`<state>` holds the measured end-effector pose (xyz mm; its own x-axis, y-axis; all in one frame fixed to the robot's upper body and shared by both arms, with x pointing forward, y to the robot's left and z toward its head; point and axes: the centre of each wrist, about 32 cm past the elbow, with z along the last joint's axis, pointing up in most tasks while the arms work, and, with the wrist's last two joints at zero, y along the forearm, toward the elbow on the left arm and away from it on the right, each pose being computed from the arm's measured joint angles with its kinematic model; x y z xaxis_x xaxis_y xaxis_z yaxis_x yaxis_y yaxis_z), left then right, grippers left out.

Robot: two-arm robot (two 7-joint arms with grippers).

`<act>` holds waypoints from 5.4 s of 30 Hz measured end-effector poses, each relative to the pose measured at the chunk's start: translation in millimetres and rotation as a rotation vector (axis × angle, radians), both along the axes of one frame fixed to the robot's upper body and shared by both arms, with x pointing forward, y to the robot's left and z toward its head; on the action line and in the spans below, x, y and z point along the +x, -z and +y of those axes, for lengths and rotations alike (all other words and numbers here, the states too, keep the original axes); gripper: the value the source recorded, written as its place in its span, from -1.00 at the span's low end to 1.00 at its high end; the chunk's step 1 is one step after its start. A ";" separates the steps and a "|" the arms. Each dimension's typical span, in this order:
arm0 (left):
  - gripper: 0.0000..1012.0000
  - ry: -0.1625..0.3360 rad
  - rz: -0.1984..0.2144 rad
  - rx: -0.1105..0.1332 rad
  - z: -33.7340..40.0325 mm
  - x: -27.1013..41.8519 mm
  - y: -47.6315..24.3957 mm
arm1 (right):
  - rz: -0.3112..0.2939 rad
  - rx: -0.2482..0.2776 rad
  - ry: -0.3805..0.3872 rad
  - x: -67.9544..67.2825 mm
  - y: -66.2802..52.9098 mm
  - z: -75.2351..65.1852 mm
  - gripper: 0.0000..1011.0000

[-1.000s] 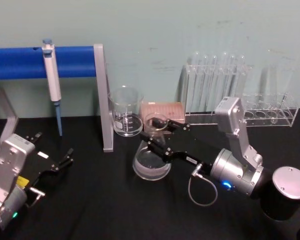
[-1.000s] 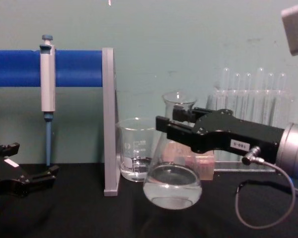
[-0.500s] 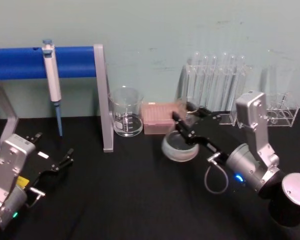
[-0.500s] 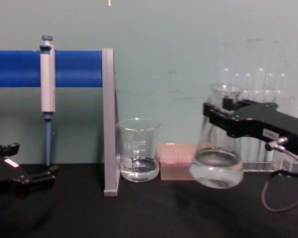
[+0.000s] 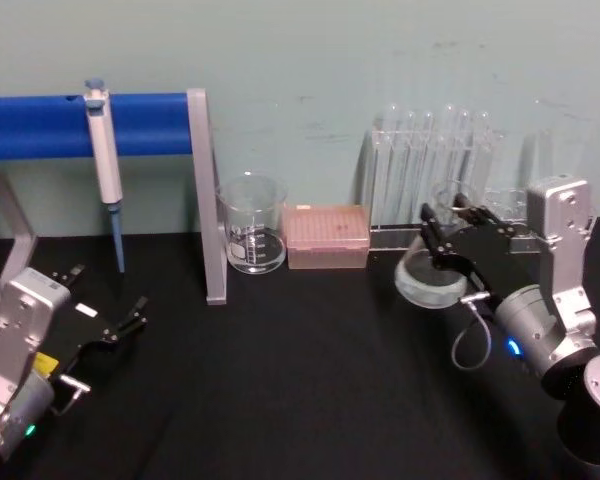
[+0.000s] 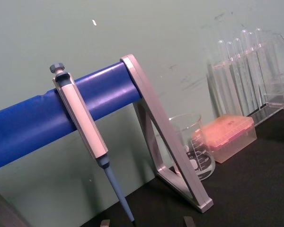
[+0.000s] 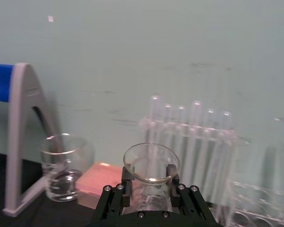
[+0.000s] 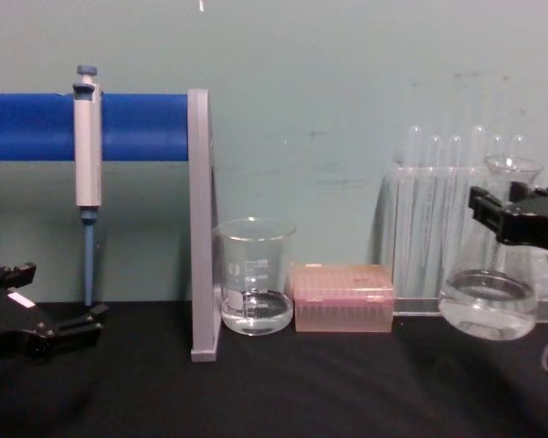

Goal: Grasp the erlenmeyer flask with one hand, shake it three times, then place it back.

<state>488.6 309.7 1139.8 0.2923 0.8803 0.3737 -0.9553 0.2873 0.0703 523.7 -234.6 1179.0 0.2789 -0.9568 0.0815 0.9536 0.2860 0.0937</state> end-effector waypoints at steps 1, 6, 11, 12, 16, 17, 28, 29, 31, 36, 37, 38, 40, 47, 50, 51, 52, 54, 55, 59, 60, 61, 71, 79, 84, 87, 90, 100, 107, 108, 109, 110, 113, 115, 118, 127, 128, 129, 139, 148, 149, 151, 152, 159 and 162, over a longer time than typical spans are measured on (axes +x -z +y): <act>0.98 0.000 0.000 0.000 0.0 0.0 0.0 | 0.002 0.003 0.016 -0.1 0.0 -1.1 -0.11; 0.98 0.000 0.000 0.000 0.0 0.0 0.0 | 0.006 0.007 0.031 0.5 -0.2 -2.6 -0.11; 0.98 0.000 0.000 0.000 0.0 0.0 0.0 | 0.014 0.002 -0.003 2.4 1.1 -1.4 -0.11; 0.98 0.000 0.000 0.000 0.0 0.0 0.0 | 0.015 0.000 -0.013 2.8 1.0 -1.0 -0.11; 0.98 0.000 0.000 0.000 0.0 0.0 0.0 | 0.018 -0.013 -0.071 5.1 0.8 1.8 -0.11; 0.98 0.000 0.000 0.000 0.0 0.0 0.0 | 0.018 -0.015 -0.082 5.5 0.7 2.4 -0.11; 0.98 0.000 0.000 0.000 0.0 0.0 0.0 | 0.004 -0.060 -0.302 8.4 -2.1 15.8 -0.11; 0.98 0.000 0.000 0.000 0.0 0.0 0.0 | 0.003 -0.062 -0.318 8.5 -2.3 17.0 -0.11; 0.98 0.000 0.000 0.000 0.0 0.0 0.0 | 0.000 -0.066 -0.359 8.6 -2.6 19.9 -0.11; 0.98 0.000 0.000 0.000 0.0 0.0 0.0 | -0.006 -0.075 -0.426 8.8 -3.4 24.4 -0.11; 0.98 0.000 0.000 0.000 0.0 0.0 0.0 | -0.008 -0.076 -0.446 8.9 -3.7 26.0 -0.11; 0.98 0.000 0.000 0.000 0.0 0.0 0.0 | -0.009 -0.077 -0.455 9.0 -4.0 26.5 -0.11; 0.98 0.000 0.000 0.000 0.0 0.0 0.0 | -0.011 -0.077 -0.480 9.5 -4.1 27.8 -0.11; 0.98 0.000 0.000 0.000 0.0 0.0 0.0 | -0.013 -0.077 -0.541 11.2 -3.8 30.8 -0.11; 0.98 0.000 0.000 0.000 0.0 0.0 0.0 | -0.012 -0.078 -0.557 11.6 -3.7 31.2 -0.11; 0.98 0.000 0.000 0.000 0.0 0.0 0.0 | -0.012 -0.078 -0.559 11.8 -3.7 31.2 -0.11; 0.98 0.000 0.000 0.000 0.0 0.0 0.0 | -0.012 -0.078 -0.562 11.9 -3.7 31.3 -0.11; 0.98 0.000 0.000 0.000 0.0 0.0 0.0 | -0.011 -0.078 -0.567 12.5 -3.5 31.6 -0.11; 0.98 0.000 0.000 0.000 0.0 0.0 0.0 | -0.010 -0.077 -0.570 13.0 -3.3 31.8 -0.11; 0.98 0.000 0.000 0.000 0.0 0.0 0.0 | -0.008 -0.076 -0.576 13.7 -3.0 32.2 -0.11; 0.98 0.000 0.000 0.000 0.0 0.0 0.0 | -0.008 -0.076 -0.577 13.9 -3.1 32.3 -0.11; 0.98 0.000 0.000 0.000 0.0 0.0 0.0 | -0.008 -0.075 -0.578 14.2 -3.1 32.4 -0.11; 0.98 0.000 0.000 0.000 0.0 0.0 0.0 | -0.002 -0.065 -0.586 18.5 -1.9 31.5 -0.11; 0.98 0.000 0.000 0.000 0.0 0.0 0.0 | 0.003 -0.061 -0.602 25.6 0.2 32.1 -0.11; 0.98 0.000 0.000 0.000 0.0 0.0 0.0 | 0.007 -0.064 -0.612 31.1 4.5 33.7 -0.11; 0.98 0.000 0.000 0.000 0.0 0.0 0.0 | 0.012 -0.066 -0.619 34.8 8.0 34.9 -0.11; 0.98 0.000 0.000 0.000 0.0 0.0 0.0 | 0.016 -0.070 -0.626 38.6 10.8 35.9 -0.11; 0.98 0.000 0.000 0.000 0.0 0.0 0.0 | 0.035 -0.080 -0.646 48.2 18.8 40.2 -0.11; 0.98 0.000 0.000 0.000 0.0 0.0 0.0 | 0.053 -0.090 -0.649 52.3 24.1 43.1 -0.11; 0.98 0.000 0.000 0.000 0.0 0.0 0.0 | 0.054 -0.090 -0.649 52.6 24.4 43.3 -0.11; 0.98 0.000 0.000 0.000 0.0 0.0 0.0 | 0.057 -0.091 -0.649 53.1 25.2 43.8 -0.11; 0.98 0.000 0.000 0.000 0.0 0.0 0.0 | 0.058 -0.091 -0.649 53.5 25.4 43.9 -0.11; 0.98 0.000 0.000 0.000 0.0 0.0 0.0 | 0.063 -0.092 -0.649 54.3 26.4 44.8 -0.11; 0.98 0.000 0.000 0.000 0.0 0.0 0.0 | 0.066 -0.093 -0.649 54.9 27.2 45.3 -0.11; 0.98 0.000 0.000 0.000 0.0 0.0 0.0 | 0.071 -0.093 -0.650 55.5 28.5 45.8 -0.11; 0.98 0.000 0.000 0.000 0.0 0.0 0.0 | 0.084 -0.093 -0.653 56.2 31.3 47.0 -0.11; 0.98 0.000 0.000 0.000 0.0 0.0 0.0 | 0.086 -0.093 -0.653 56.2 31.6 46.9 -0.11; 0.98 0.000 0.000 0.000 0.0 0.0 0.0 | 0.087 -0.093 -0.653 56.2 31.9 47.0 -0.11; 0.98 0.000 0.000 0.000 0.0 0.0 0.0 | 0.104 -0.097 -0.656 56.4 35.0 46.9 -0.11; 0.98 0.000 0.000 0.000 0.0 0.0 0.0 | 0.116 -0.098 -0.658 56.9 36.7 46.8 -0.11; 0.98 0.000 0.000 0.000 0.0 0.0 0.0 | 0.117 -0.098 -0.658 56.9 36.8 46.8 -0.11; 0.98 0.000 0.000 0.000 0.0 0.0 0.0 | 0.118 -0.097 -0.658 57.3 37.0 46.8 -0.11; 0.98 0.000 0.000 0.000 0.0 0.0 0.0 | 0.119 -0.097 -0.658 57.4 37.1 46.7 -0.11; 0.98 0.000 0.000 0.000 0.0 0.0 0.0 | 0.130 -0.093 -0.657 57.7 37.8 46.1 -0.11; 0.98 0.000 0.000 0.000 0.0 0.0 0.0 | 0.132 -0.093 -0.656 57.8 37.9 46.2 -0.11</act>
